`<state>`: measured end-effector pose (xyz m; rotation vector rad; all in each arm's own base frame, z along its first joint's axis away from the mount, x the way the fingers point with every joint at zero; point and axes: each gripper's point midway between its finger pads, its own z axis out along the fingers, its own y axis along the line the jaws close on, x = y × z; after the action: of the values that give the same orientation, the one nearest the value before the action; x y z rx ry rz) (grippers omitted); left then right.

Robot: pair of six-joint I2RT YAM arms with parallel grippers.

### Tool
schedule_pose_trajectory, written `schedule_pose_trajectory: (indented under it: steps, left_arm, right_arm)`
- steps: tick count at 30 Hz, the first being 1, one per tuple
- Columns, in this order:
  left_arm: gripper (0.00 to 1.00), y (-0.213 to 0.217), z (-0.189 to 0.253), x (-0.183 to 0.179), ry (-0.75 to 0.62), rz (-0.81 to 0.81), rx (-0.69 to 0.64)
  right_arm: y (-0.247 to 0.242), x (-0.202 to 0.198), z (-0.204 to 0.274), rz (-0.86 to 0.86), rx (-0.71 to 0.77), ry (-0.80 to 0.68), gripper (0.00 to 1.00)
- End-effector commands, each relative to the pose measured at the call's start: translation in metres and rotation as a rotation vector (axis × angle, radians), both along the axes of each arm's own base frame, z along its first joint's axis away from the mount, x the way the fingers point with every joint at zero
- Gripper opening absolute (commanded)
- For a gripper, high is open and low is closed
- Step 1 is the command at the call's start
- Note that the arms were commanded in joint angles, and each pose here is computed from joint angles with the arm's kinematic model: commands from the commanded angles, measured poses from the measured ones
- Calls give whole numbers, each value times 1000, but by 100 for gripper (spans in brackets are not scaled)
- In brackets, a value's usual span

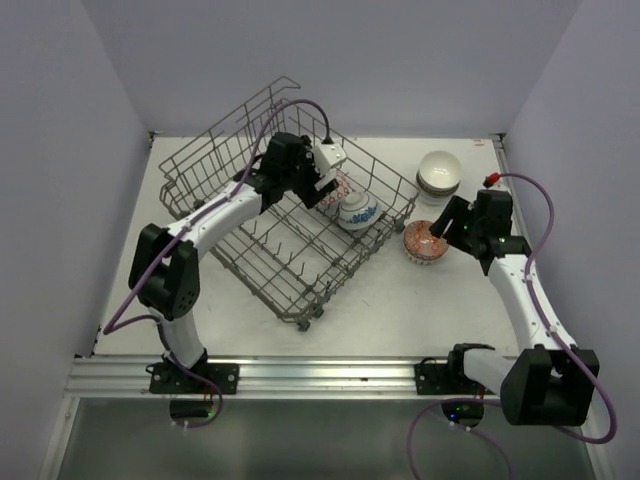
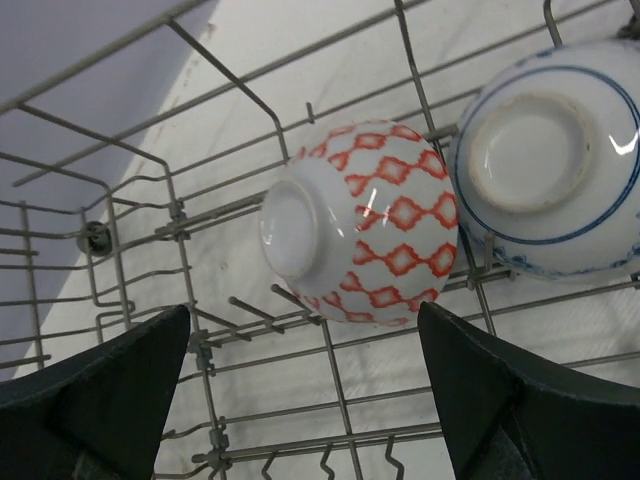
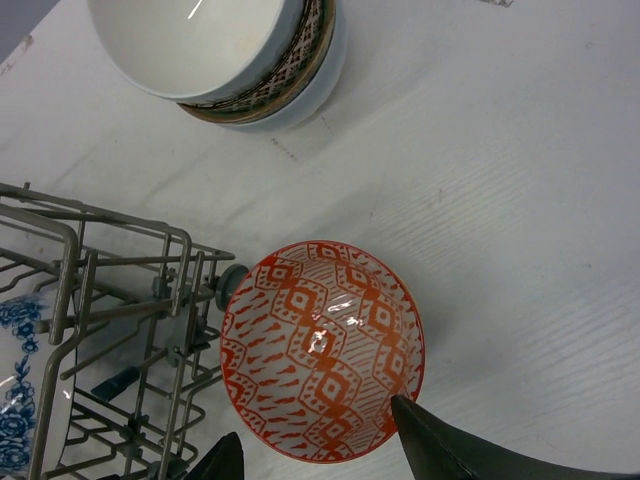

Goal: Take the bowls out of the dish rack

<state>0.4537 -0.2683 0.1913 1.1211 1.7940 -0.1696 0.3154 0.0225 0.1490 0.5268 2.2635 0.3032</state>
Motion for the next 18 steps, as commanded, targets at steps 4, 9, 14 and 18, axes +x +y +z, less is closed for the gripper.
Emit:
schedule_pose_trajectory:
  steps: [4, 9, 14, 18]
  left_arm:
    - [100, -17, -34, -15, 34, -152, 96]
    - [100, -18, -32, -2, -32, -114, 91]
    - [100, -21, -41, 0, -43, -122, 112]
    - [100, -21, -52, 7, -52, -107, 136]
  right_arm:
    - [9, 5, 5, 51, 22, -37, 66]
    - [8, 5, 2, 53, 20, -27, 66]
    - [9, 5, -2, 56, 23, -13, 66]
    - [10, 5, -4, 61, 27, -4, 66]
